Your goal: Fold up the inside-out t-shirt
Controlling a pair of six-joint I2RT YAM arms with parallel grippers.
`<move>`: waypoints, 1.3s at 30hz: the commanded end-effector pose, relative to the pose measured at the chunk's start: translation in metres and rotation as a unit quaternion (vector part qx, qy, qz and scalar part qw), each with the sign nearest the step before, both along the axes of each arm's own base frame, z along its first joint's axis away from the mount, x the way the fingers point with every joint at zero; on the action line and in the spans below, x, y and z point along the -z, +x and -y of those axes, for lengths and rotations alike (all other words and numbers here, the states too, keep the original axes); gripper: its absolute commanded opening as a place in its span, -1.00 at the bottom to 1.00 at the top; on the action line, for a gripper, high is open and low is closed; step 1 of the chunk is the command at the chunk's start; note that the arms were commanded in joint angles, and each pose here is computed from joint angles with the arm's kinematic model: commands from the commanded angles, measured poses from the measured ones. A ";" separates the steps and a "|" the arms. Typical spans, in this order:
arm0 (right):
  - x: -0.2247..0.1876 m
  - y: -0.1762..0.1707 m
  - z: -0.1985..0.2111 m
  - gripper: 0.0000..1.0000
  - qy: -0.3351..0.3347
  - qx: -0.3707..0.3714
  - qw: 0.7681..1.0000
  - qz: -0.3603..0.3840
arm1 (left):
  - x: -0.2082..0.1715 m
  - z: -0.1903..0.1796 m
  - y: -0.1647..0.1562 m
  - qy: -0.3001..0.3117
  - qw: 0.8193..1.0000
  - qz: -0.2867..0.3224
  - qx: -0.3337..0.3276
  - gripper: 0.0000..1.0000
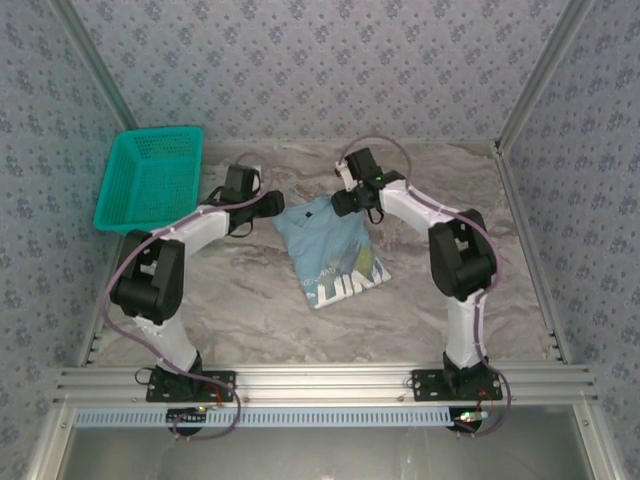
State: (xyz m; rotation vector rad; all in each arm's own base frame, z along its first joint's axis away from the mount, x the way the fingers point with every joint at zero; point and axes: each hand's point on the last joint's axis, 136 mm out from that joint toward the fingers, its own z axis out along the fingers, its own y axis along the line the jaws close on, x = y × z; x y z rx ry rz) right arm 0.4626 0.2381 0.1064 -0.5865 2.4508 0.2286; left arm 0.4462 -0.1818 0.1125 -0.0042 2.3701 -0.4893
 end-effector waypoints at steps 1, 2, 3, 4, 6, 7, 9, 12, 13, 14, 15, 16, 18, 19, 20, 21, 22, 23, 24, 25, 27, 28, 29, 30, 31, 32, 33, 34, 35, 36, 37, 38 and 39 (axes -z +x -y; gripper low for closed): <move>0.005 -0.021 -0.015 0.11 0.076 -0.009 0.996 -0.036 | 0.000 0.040 -0.034 -0.070 0.995 -0.036 0.063 0.26; 0.013 -0.028 -0.020 0.06 0.091 -0.015 0.994 -0.055 | 0.002 0.050 -0.040 -0.081 0.993 -0.043 0.077 0.25; 0.017 -0.031 -0.023 0.01 0.099 -0.017 0.993 -0.066 | 0.005 0.058 -0.044 -0.086 0.991 -0.050 0.087 0.25; 0.025 -0.033 -0.024 -0.05 0.106 -0.014 0.991 -0.081 | 0.009 0.065 -0.047 -0.088 0.990 -0.057 0.097 0.24; 0.039 -0.036 -0.023 -0.17 0.109 -0.006 0.989 -0.103 | 0.020 0.070 -0.045 -0.082 0.989 -0.072 0.102 0.22; 0.045 -0.037 -0.022 -0.22 0.112 0.000 0.987 -0.115 | 0.026 0.071 -0.043 -0.079 0.989 -0.081 0.100 0.21; 0.055 -0.040 -0.017 -0.27 0.118 0.013 0.984 -0.133 | 0.033 0.073 -0.038 -0.070 0.988 -0.083 0.106 0.21; 0.071 -0.053 -0.007 -0.35 0.110 0.037 0.980 -0.162 | 0.047 0.076 -0.031 -0.056 0.987 -0.097 0.114 0.20; 0.074 -0.058 -0.003 -0.37 0.105 0.044 0.979 -0.167 | 0.051 0.079 -0.031 -0.055 0.986 -0.102 0.121 0.20; 0.080 -0.067 0.000 -0.39 0.103 0.052 0.977 -0.178 | 0.055 0.080 -0.031 -0.055 0.985 -0.107 0.124 0.20; 0.083 -0.073 0.002 -0.40 0.103 0.058 0.976 -0.185 | 0.057 0.082 -0.033 -0.058 0.984 -0.111 0.130 0.20; 0.086 -0.083 0.003 -0.41 0.107 0.063 0.973 -0.195 | 0.061 0.083 -0.036 -0.061 0.982 -0.118 0.135 0.20; 0.091 -0.107 0.001 -0.42 0.121 0.068 0.966 -0.220 | 0.063 0.085 -0.042 -0.068 0.979 -0.126 0.144 0.20; 0.090 -0.120 -0.003 -0.42 0.131 0.066 0.962 -0.228 | 0.061 0.086 -0.046 -0.073 0.978 -0.129 0.150 0.19; 0.086 -0.130 -0.007 -0.42 0.137 0.060 0.961 -0.232 | 0.057 0.086 -0.050 -0.078 0.977 -0.127 0.154 0.20; 0.081 -0.137 -0.009 -0.39 0.139 0.055 0.962 -0.230 | 0.050 0.086 -0.051 -0.082 0.977 -0.123 0.155 0.20; 0.071 -0.141 -0.009 -0.34 0.140 0.048 0.963 -0.224 | 0.041 0.086 -0.051 -0.085 0.978 -0.113 0.156 0.21; 0.060 -0.138 -0.007 -0.27 0.141 0.046 0.966 -0.211 | 0.029 0.086 -0.050 -0.089 0.979 -0.099 0.156 0.21; 0.049 -0.133 -0.003 -0.20 0.137 0.045 0.971 -0.191 | 0.018 0.086 -0.048 -0.090 0.980 -0.086 0.156 0.22; 0.037 -0.123 0.002 -0.12 0.133 0.046 0.976 -0.166 | 0.005 0.083 -0.045 -0.088 0.982 -0.068 0.151 0.23; 0.020 -0.107 0.013 0.07 0.122 0.044 0.983 -0.129 | -0.013 0.075 -0.041 -0.074 0.987 -0.040 0.136 0.27; 0.016 -0.100 0.020 0.13 0.113 0.049 0.985 -0.123 | -0.017 0.068 -0.039 -0.064 0.989 -0.032 0.127 0.28; 0.015 -0.092 0.029 0.18 0.103 0.059 0.986 -0.118 | -0.017 0.059 -0.036 -0.053 0.992 -0.032 0.114 0.29; 0.019 -0.088 0.036 0.21 0.096 0.068 0.986 -0.121 | -0.015 0.051 -0.034 -0.048 0.993 -0.036 0.104 0.29; 0.026 -0.086 0.046 0.24 0.090 0.081 0.984 -0.130 | -0.011 0.043 -0.031 -0.047 0.993 -0.044 0.096 0.32; 0.019 -0.075 0.050 0.28 0.095 0.090 0.984 -0.123 | -0.005 0.036 -0.029 -0.051 0.993 -0.055 0.093 0.33; 0.022 -0.072 0.055 0.32 0.097 0.098 0.982 -0.127 | 0.000 0.032 -0.027 -0.054 0.992 -0.065 0.091 0.34; 0.027 -0.070 0.059 0.37 0.100 0.104 0.980 -0.137 | 0.006 0.028 -0.025 -0.059 0.991 -0.075 0.094 0.35; 0.031 -0.067 0.063 0.41 0.101 0.108 0.978 -0.145 | 0.011 0.026 -0.023 -0.063 0.990 -0.083 0.099 0.36; 0.034 -0.064 0.064 0.44 0.103 0.109 0.977 -0.150 | 0.016 0.025 -0.021 -0.065 0.988 -0.091 0.104 0.38; 0.038 -0.060 0.063 0.47 0.105 0.105 0.977 -0.155 | 0.020 0.028 -0.020 -0.069 0.986 -0.098 0.115 0.39; 0.041 -0.056 0.062 0.48 0.107 0.101 0.976 -0.159 | 0.023 0.032 -0.019 -0.071 0.984 -0.103 0.127 0.40; 0.044 -0.052 0.060 0.49 0.106 0.098 0.976 -0.161 | 0.025 0.034 -0.018 -0.072 0.982 -0.107 0.135 0.40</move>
